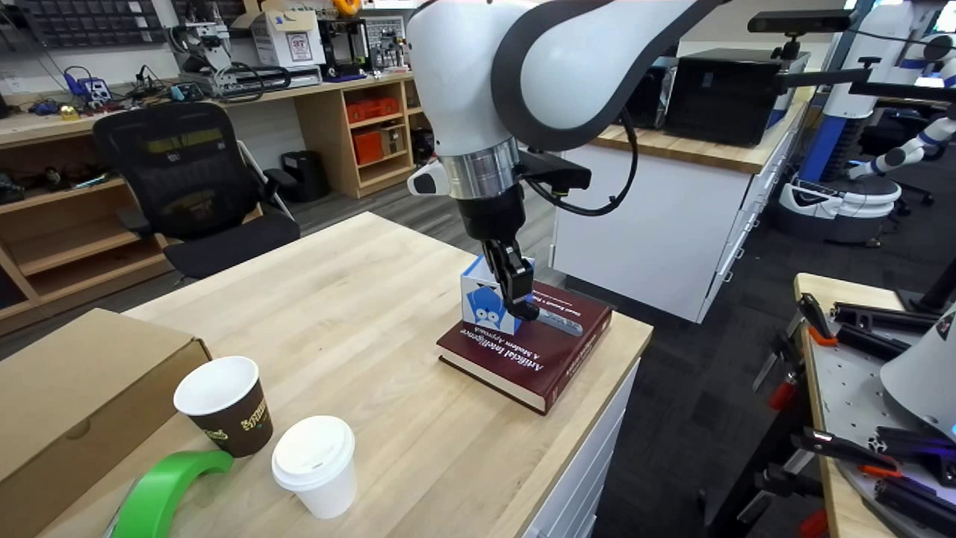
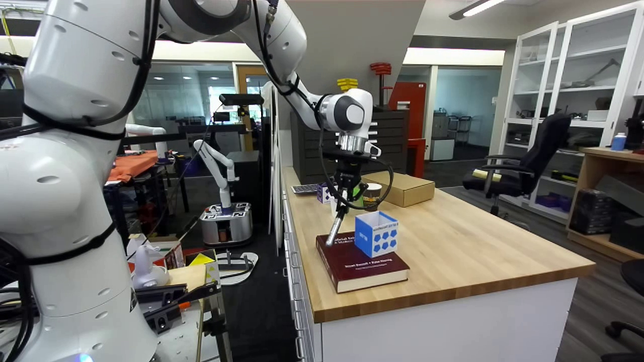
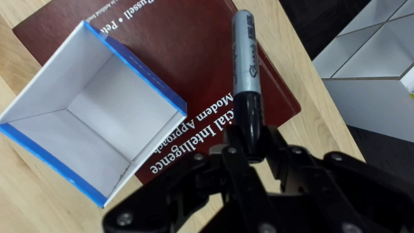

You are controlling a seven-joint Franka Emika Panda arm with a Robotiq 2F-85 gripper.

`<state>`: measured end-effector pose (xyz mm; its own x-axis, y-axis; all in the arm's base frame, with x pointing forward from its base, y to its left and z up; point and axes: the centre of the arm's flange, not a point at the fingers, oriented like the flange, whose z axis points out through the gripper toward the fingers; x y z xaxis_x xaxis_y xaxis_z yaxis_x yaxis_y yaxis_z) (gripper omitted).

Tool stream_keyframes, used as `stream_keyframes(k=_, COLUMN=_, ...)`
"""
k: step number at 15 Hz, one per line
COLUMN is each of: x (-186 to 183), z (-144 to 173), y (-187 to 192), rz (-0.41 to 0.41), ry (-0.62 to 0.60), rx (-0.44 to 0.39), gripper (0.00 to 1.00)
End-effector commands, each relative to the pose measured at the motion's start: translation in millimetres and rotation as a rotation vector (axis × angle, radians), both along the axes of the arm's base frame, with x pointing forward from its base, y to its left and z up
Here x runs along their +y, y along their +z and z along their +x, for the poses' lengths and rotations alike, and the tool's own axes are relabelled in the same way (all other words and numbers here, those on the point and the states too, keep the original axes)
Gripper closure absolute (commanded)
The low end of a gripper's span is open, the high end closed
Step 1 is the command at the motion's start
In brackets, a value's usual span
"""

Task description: Remove the black marker from the blue and white box and place it on top of the maroon book

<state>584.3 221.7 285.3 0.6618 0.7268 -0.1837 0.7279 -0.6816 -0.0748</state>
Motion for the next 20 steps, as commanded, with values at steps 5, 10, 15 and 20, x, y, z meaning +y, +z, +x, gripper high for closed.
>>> stream_keyframes(k=5, x=12.5, z=21.6, y=-31.3, rz=-0.068, ry=0.03, rx=0.008, gripper=0.94)
stream_keyframes(k=10, x=15.0, z=24.0, y=-39.7, rz=-0.054, ry=0.029, rx=0.007, gripper=0.94)
stream_keyframes(k=15, x=12.1, z=19.4, y=-35.6, rz=-0.033, ry=0.019, rx=-0.001, gripper=0.38)
stream_keyframes(k=20, x=8.7, z=15.6, y=-16.2, rz=-0.015, ry=-0.025, rx=-0.031, gripper=0.06)
